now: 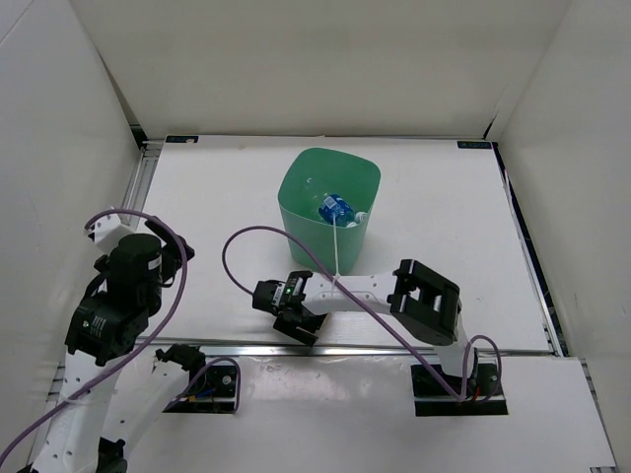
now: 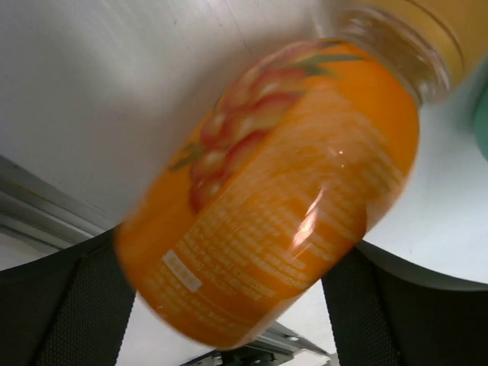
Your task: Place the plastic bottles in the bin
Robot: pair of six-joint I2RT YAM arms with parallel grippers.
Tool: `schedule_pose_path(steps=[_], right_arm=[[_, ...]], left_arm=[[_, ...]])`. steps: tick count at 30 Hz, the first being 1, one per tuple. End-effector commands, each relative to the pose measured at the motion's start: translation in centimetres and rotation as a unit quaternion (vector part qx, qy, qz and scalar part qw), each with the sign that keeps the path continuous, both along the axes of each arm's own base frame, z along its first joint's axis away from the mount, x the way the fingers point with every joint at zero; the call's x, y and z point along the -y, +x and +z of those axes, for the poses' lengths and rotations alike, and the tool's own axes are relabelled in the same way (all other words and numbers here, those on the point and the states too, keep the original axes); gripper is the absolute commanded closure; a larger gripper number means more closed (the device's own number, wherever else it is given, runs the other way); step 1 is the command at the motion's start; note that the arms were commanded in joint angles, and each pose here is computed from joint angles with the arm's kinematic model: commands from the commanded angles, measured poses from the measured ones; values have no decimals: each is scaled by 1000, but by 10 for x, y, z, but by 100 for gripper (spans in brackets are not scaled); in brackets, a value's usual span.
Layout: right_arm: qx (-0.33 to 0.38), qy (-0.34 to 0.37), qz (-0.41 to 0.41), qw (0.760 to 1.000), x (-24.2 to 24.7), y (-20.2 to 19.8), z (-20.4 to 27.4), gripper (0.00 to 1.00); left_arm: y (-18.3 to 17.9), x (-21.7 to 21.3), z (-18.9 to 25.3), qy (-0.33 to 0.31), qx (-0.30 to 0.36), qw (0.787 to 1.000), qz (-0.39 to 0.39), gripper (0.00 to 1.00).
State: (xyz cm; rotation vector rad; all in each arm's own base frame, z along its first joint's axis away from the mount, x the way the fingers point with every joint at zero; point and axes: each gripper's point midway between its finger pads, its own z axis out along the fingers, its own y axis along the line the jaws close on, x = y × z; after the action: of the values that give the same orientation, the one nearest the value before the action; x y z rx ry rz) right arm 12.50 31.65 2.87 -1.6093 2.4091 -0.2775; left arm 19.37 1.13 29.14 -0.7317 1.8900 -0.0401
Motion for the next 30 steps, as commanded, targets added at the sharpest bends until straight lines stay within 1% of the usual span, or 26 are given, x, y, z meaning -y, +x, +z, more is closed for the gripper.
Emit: schedule_pose_path(steps=[1, 2, 3, 5, 9, 11, 13, 14, 15, 16, 17, 18, 20, 21, 22, 23, 24, 25, 26, 27, 29, 30], right_arm=[[-22, 2, -35, 999, -5, -5, -11, 12], [-22, 5, -51, 998, -5, -2, -8, 26], [-18, 2, -57, 998, -5, -2, -4, 34], [-10, 19, -73, 997, -15, 2, 7, 46], [13, 49, -84, 995, -25, 10, 35, 53], [13, 49, -84, 995, -25, 10, 38, 53], [9, 52, -88, 995, -25, 8, 46, 39], [4, 65, -88, 994, -27, 6, 54, 37], [-2, 73, -87, 994, -28, 3, 58, 29], [-6, 98, -86, 991, -35, 2, 69, 24], [-10, 107, -85, 991, -35, 0, 75, 17], [-8, 126, -92, 988, -41, 1, 82, 0], [-8, 157, -94, 983, -51, 2, 100, 0], [-14, 168, -92, 981, -56, 1, 106, 0], [-10, 182, -97, 978, -59, 6, 115, 0], [-8, 193, -96, 976, -64, 7, 122, 0], [-3, 223, -94, 970, -74, 10, 141, 0], [6, 241, -94, 966, -74, 12, 159, 0], [10, 261, -93, 961, -76, 13, 173, 0], [21, 308, -98, 946, -79, 14, 209, 0], [37, 359, -120, 925, -74, 17, 249, 0], [47, 402, -131, 905, -62, 19, 284, 0]], left_arm=[[-12, -9, 11, 6, 10, 1000, 7, 0], [-14, -11, 10, 10, 7, 1000, 11, 0], [-14, -11, 10, 10, 7, 1000, 11, 0], [-16, -13, 8, 18, 1, 1000, 13, 0], [-19, -14, 6, 21, 2, 1000, 11, 0], [-17, -14, 4, 21, 3, 1000, 11, 0], [-15, -13, 3, 21, 3, 1000, 11, 0], [-15, -13, -1, 27, -3, 1000, 8, 0], [-13, -11, 1, 23, 1, 1000, 4, 0], [-13, -11, 1, 23, 1, 1000, 4, 0], [-12, -11, 2, 26, 4, 1000, 2, 0], [-12, -11, -1, 28, -1, 1000, 2, 0], [-10, -8, -4, 36, -7, 999, -15, 0], [-6, 1, -7, 32, -11, 999, -38, 0], [-2, 8, -18, 34, -29, 997, -56, 0], [3, 16, -28, 47, -48, 994, -87, 0], [12, 37, -31, 26, -44, 989, -136, 0], [17, 48, -38, 21, -51, 985, -165, 0], [20, 58, -56, 23, -70, 978, -195, 0], [24, 76, -66, 6, -82, 969, -235, 0], [38, 90, -84, 1, -81, 962, -262, 0], [44, 93, -95, 11, -95, 957, -273, 0]])
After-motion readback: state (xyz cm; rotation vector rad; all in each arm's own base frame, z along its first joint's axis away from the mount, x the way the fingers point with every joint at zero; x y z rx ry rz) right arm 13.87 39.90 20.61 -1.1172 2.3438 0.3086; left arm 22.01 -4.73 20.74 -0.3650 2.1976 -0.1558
